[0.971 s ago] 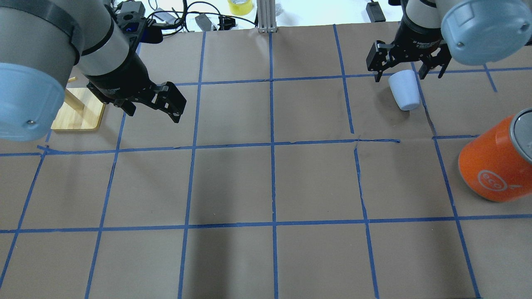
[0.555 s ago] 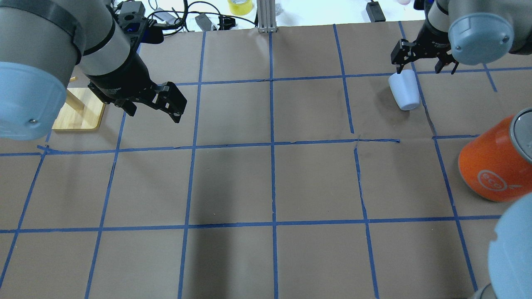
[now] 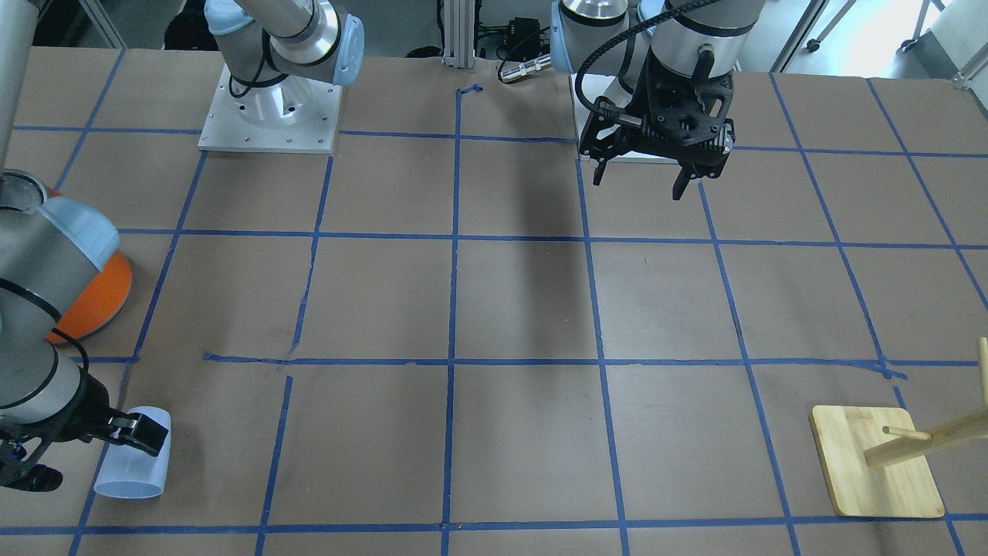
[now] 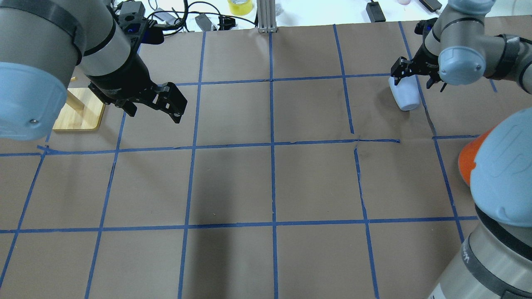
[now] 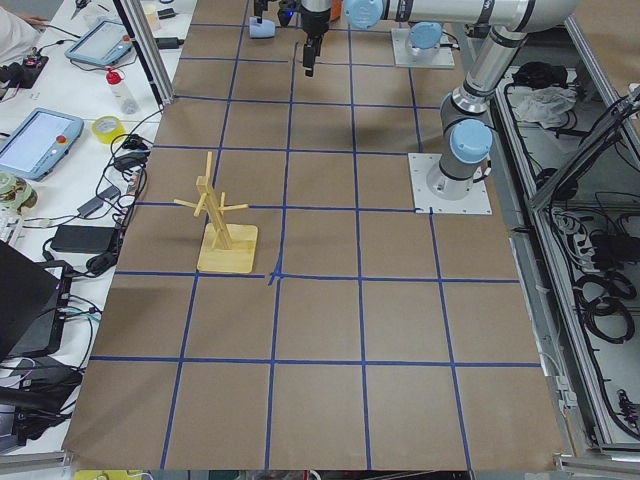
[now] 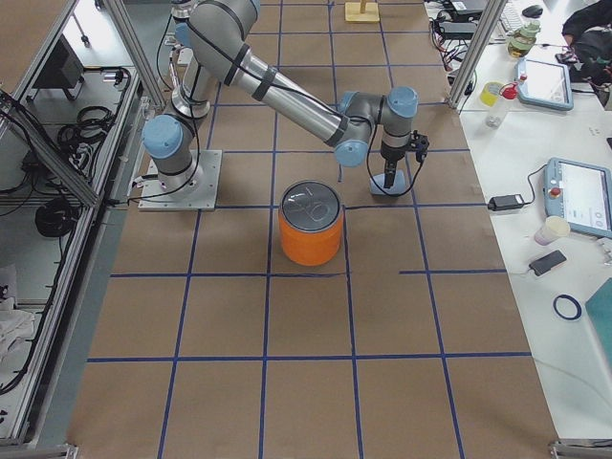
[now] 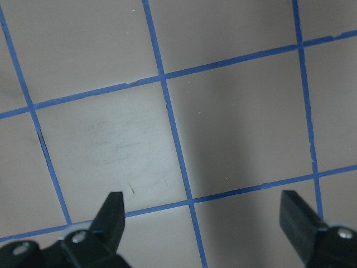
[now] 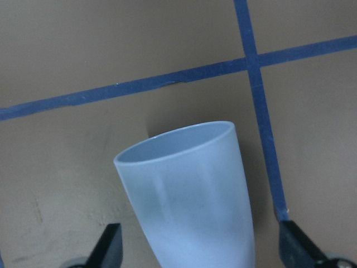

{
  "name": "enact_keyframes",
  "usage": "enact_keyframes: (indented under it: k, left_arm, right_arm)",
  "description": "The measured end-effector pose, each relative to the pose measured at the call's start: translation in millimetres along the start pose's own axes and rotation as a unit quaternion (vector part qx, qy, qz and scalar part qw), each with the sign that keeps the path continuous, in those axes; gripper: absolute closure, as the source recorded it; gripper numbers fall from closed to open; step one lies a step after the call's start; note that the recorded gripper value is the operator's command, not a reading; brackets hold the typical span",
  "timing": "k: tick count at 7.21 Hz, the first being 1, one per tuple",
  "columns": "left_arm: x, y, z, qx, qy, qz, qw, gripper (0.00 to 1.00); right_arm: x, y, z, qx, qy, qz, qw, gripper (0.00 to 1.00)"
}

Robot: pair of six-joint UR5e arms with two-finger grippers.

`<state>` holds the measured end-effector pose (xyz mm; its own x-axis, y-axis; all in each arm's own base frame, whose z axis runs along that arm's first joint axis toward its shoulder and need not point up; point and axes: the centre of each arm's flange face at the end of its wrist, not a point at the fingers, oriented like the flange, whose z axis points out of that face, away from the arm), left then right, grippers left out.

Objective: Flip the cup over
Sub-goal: 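Lower the right gripper onto the white cup and close on it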

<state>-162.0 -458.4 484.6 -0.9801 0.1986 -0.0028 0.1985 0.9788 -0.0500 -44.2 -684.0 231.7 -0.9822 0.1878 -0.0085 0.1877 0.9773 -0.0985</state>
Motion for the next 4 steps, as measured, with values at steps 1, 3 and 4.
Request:
enact_keyframes:
  k: [1,3,4]
  left_arm:
    - [0.0,0.0,0.0,0.000,0.000,0.000,1.0000,0.00]
    - [0.0,0.2,0.4,0.000,0.000,0.000,1.0000,0.00]
    - [0.0,0.3,0.4,0.000,0.000,0.000,1.0000,0.00]
  right_arm:
    - [-0.3,-1.4,10.4,0.000,-0.003,0.001,1.0000,0.02]
    - [0.7,-2.6,26.5,-0.002,0.000,-0.005,1.0000,0.20]
    - [1.1,-2.6,33.4,-0.005,0.001,-0.007,1.0000,0.26]
